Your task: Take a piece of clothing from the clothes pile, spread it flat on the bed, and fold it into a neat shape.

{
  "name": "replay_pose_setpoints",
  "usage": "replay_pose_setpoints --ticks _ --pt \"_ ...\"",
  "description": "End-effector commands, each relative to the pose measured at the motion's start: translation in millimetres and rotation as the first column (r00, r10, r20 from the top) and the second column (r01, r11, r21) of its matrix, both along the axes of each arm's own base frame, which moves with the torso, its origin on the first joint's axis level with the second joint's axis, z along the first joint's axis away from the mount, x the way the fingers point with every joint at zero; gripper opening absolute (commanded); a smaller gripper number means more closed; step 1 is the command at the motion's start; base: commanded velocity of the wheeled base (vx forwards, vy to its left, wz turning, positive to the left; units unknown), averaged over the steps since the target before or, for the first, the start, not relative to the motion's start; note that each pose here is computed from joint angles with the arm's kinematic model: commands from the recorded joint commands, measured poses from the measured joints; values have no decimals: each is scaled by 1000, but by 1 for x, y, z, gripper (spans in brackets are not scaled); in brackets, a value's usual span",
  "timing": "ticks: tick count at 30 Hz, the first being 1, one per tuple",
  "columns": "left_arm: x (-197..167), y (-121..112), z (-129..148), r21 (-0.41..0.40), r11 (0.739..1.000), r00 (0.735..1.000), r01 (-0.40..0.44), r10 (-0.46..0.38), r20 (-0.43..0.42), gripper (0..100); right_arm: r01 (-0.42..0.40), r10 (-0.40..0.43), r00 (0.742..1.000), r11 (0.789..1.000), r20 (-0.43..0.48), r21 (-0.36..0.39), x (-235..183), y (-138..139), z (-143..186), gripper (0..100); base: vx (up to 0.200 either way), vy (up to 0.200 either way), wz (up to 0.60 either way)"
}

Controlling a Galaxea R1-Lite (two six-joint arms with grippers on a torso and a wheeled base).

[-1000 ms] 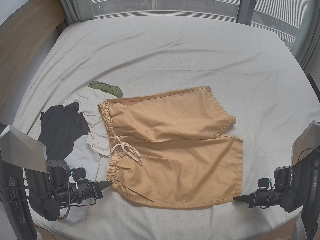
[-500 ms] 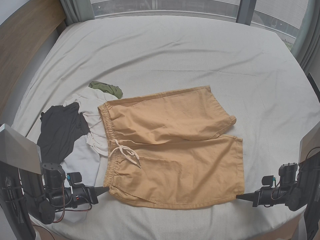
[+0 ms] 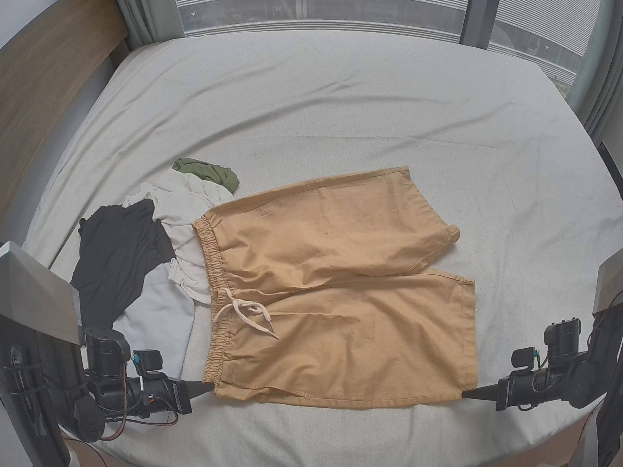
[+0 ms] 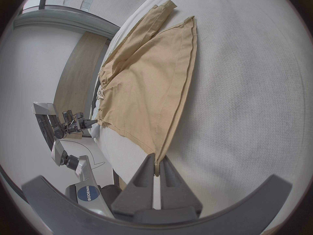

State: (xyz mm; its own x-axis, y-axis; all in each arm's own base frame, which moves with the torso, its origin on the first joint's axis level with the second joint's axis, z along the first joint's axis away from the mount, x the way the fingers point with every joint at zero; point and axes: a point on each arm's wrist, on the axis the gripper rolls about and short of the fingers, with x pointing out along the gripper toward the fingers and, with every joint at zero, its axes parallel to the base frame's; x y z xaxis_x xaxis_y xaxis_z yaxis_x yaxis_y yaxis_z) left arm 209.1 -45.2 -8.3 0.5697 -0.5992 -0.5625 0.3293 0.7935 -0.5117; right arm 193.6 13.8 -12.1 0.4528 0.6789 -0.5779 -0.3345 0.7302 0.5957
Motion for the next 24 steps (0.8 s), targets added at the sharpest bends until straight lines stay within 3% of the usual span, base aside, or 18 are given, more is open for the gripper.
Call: replay_pose_setpoints --ticks 1,24 --pt "-7 1 1 23 1000 999 18 -17 -29 0 -13 13 1000 1000 4 -12 -7 0 4 0 0 0 0" --pt "-21 10 2 111 991 994 81 -73 -76 0 -45 42 996 998 -74 -39 -24 -3 10 0 0 0 0"
